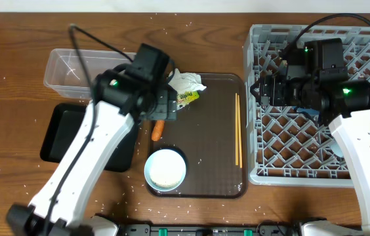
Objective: Sort waste into correct bins and load items into the dishwasher rack
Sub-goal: 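Grasp the white tissue on the brown tray with the left gripper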
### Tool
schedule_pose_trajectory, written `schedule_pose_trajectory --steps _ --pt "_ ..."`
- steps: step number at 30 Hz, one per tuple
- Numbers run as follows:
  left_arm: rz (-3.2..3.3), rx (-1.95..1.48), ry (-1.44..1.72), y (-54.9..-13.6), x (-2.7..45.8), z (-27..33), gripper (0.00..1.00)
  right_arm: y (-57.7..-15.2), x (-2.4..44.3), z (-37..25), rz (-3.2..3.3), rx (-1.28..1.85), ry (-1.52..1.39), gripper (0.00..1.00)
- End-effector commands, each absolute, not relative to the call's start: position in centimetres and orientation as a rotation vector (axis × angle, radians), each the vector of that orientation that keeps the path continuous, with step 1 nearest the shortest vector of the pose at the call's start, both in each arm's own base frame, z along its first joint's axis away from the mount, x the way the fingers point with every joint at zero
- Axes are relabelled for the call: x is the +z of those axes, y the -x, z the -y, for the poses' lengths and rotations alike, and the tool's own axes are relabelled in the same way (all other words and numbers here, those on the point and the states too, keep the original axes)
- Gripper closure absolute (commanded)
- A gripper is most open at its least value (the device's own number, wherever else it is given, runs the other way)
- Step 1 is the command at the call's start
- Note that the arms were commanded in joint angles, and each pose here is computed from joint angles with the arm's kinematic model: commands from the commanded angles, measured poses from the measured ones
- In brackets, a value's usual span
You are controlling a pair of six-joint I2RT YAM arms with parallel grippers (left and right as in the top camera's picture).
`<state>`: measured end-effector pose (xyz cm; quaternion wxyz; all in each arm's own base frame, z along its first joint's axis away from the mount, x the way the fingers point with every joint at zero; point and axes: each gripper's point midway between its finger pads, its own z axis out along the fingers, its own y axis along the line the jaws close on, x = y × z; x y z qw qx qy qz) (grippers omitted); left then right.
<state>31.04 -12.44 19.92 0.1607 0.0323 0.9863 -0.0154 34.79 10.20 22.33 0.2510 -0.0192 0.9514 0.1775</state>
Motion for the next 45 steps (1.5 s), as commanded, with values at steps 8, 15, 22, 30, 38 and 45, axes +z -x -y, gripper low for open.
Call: schedule_pose_trajectory --steps 8,15,22,30,38,45 --pt "-2.646 -0.116 -0.501 -37.7 16.5 18.2 0.12 -34.8 22.0 -10.0 -2.613 0.484 -0.144 0.19" --pt "-2.555 -0.057 -0.69 -42.3 11.6 20.2 0.2 -34.0 21.5 -9.8 -2.654 0.482 -0.174 0.2" --pt "-2.555 -0.044 -0.686 -45.1 6.1 21.4 0.19 -33.4 21.2 -9.7 -2.684 0.477 -0.185 0.19" --pt "-2.574 -0.042 -0.683 -45.7 3.2 21.8 0.36 -32.7 20.8 -9.6 -2.716 0.47 -0.192 0.2" --pt "-2.658 -0.123 -0.634 -44.6 1.0 22.3 0.65 -32.5 20.7 -9.6 -2.724 0.468 -0.194 0.21" --pt "-2.675 -0.162 -0.641 -43.5 3.2 22.4 0.94 -31.8 20.4 -9.5 -2.756 0.46 -0.202 0.21"
